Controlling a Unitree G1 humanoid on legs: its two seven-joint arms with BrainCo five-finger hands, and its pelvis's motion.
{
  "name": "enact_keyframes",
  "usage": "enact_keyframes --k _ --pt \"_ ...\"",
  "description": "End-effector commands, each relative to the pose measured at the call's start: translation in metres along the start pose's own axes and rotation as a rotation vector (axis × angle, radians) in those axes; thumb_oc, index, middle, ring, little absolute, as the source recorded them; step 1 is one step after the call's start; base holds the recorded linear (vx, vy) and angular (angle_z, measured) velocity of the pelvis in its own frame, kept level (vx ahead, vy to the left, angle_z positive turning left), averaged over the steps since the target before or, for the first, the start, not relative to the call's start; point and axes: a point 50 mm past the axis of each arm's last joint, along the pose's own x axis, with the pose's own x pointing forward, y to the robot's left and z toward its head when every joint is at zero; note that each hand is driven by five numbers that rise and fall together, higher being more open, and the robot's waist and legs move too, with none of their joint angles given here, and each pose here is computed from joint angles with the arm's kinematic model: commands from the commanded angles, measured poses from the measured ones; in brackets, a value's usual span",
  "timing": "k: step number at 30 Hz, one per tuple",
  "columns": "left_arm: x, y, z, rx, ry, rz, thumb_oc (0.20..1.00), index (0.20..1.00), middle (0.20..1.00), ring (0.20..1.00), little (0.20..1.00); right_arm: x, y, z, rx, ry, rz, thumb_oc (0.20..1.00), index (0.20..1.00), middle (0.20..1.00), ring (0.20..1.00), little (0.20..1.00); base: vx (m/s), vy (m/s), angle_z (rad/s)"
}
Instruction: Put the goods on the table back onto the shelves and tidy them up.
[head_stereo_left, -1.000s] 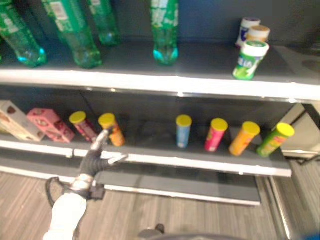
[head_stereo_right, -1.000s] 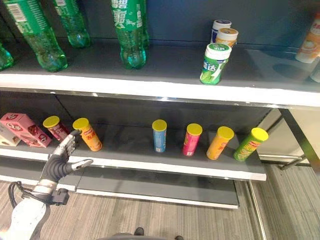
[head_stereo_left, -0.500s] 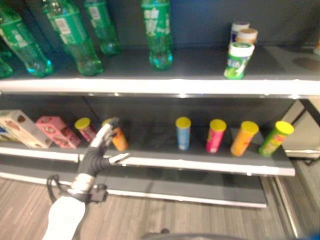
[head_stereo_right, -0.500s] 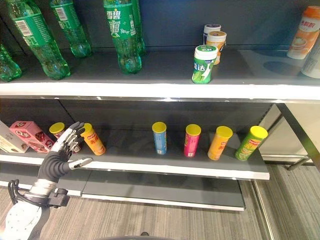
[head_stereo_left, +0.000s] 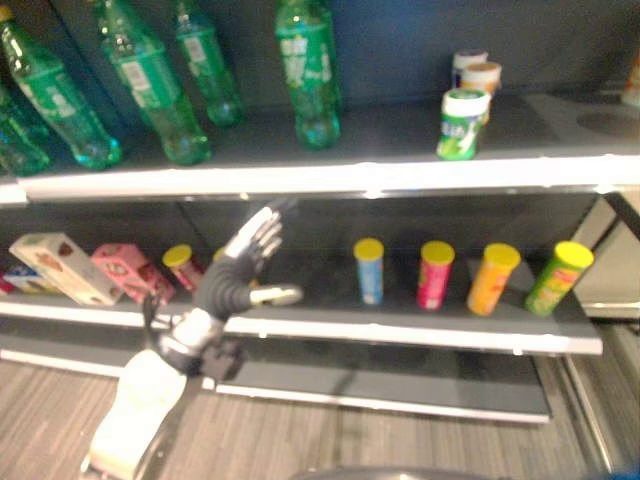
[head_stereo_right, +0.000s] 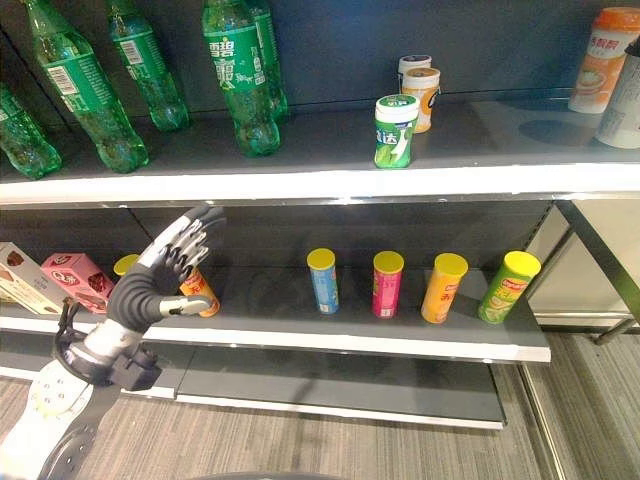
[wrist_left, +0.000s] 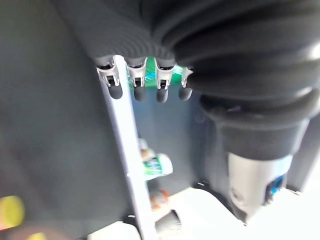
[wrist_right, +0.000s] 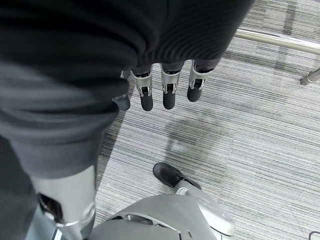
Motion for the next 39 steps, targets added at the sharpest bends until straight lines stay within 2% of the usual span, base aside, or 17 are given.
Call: enact_keyframes --k 1,7,12,18,19,20,22,32,39 --pt "0.012 0.002 0.027 0.012 -0.196 0.064 1.0 1.0 1.0 1.0 1.0 0.001 0.023 0.018 -0.013 -0.014 0.073 1.0 1.0 1.0 1.0 1.0 0.0 0.0 0.0" --pt "0.039 0.016 0.031 0.116 -0.302 0.198 1.0 1.0 1.0 1.0 1.0 0.0 0.026 0.015 -0.007 -0.015 0.064 1.0 1.0 1.0 1.0 1.0 0.02 0.0 0.0" --pt "0.061 0.021 0.03 0.132 -0.328 0.232 1.0 1.0 1.0 1.0 1.0 0.0 0.027 0.016 -0.022 -0.016 0.064 1.0 1.0 1.0 1.0 1.0 0.0 -0.001 -0.01" --pt "0.103 0.026 0.029 0.147 -0.341 0.261 1.0 1.0 1.0 1.0 1.0 0.0 0.026 0.021 -0.028 -0.028 0.062 1.0 1.0 1.0 1.0 1.0 0.01 0.003 -0.06" --pt "0.131 0.027 0.025 0.155 -0.317 0.277 1.0 1.0 1.0 1.0 1.0 0.0 0.025 0.024 -0.036 -0.037 0.061 1.0 1.0 1.0 1.0 1.0 0.01 0.007 -0.2" --pt "0.132 0.027 0.025 0.155 -0.319 0.276 1.0 1.0 1.0 1.0 1.0 0.0 0.025 0.025 -0.035 -0.038 0.061 1.0 1.0 1.0 1.0 1.0 0.01 0.018 -0.24" --pt "0.169 0.023 0.019 0.143 -0.261 0.291 1.0 1.0 1.0 1.0 1.0 0.0 0.022 0.03 -0.031 -0.052 0.051 1.0 1.0 1.0 1.0 1.0 0.0 0.02 -0.21" --pt "0.17 0.025 0.011 0.14 -0.226 0.315 1.0 1.0 1.0 1.0 1.0 0.001 0.021 0.024 0.038 -0.033 0.049 1.0 1.0 1.0 1.0 1.0 0.0 0.005 -0.06" --pt "0.157 0.041 0.023 0.282 -0.275 0.418 1.0 1.0 1.0 1.0 1.0 0.001 0.023 0.022 0.047 -0.036 0.051 1.0 1.0 1.0 1.0 1.0 0.0 0.0 0.0"
